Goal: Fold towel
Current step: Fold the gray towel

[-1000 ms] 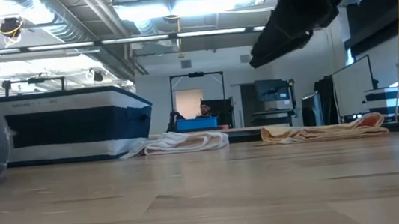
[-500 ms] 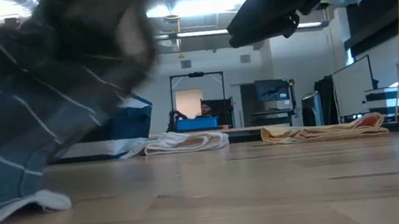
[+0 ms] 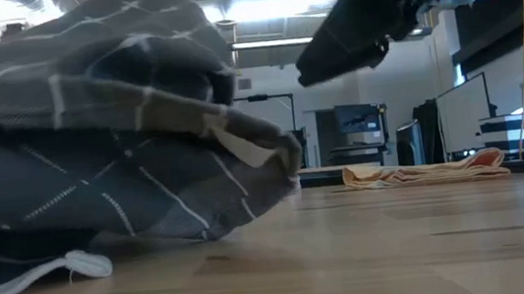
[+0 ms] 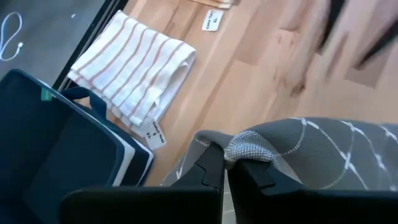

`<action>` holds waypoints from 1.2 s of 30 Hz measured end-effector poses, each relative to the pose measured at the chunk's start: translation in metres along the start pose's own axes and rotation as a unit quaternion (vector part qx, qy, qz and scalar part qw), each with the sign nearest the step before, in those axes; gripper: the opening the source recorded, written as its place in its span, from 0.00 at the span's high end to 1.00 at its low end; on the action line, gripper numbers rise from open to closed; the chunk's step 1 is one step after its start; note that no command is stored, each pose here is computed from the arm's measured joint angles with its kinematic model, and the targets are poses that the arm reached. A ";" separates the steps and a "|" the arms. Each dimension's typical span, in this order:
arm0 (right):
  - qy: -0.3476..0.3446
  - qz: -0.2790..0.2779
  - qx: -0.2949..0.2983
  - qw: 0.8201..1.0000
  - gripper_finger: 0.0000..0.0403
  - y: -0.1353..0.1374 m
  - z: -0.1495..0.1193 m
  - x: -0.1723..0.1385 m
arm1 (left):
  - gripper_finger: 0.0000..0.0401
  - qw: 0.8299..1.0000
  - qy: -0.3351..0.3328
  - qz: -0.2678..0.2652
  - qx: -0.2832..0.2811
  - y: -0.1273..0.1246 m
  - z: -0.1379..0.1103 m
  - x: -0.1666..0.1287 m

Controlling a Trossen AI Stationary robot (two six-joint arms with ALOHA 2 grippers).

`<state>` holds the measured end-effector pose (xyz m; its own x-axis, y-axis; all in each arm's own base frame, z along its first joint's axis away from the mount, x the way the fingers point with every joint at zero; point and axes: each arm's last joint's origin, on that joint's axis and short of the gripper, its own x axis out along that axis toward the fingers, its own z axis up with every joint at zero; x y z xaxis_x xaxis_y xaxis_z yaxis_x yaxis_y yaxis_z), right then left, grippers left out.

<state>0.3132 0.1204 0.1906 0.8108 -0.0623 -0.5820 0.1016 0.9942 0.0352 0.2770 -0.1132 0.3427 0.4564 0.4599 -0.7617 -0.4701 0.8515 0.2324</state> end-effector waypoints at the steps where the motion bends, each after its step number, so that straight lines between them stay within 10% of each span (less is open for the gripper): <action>1: 0.008 0.010 -0.002 1.000 0.54 0.001 -0.002 0.002 | 0.99 1.000 0.001 0.003 0.001 0.001 0.001 0.003; 15: 0.013 0.027 -0.016 0.999 0.54 0.002 -0.003 0.004 | 0.97 1.000 0.005 0.025 0.014 0.013 0.010 0.041; 26: 0.019 0.026 -0.031 0.999 0.54 0.002 -0.005 0.004 | 0.61 0.990 0.068 -0.118 0.035 0.015 0.022 0.042; 36: 0.037 0.020 -0.038 0.998 0.54 0.001 -0.009 0.006 | 0.56 0.967 0.068 -0.219 0.112 -0.059 -0.025 0.019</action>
<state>0.3125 0.1219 0.1798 0.7680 -0.0181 -0.6402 0.0236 0.9997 0.0001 0.2947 -0.1607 0.2995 0.4648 0.0192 -0.8852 -0.0726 0.9972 -0.0166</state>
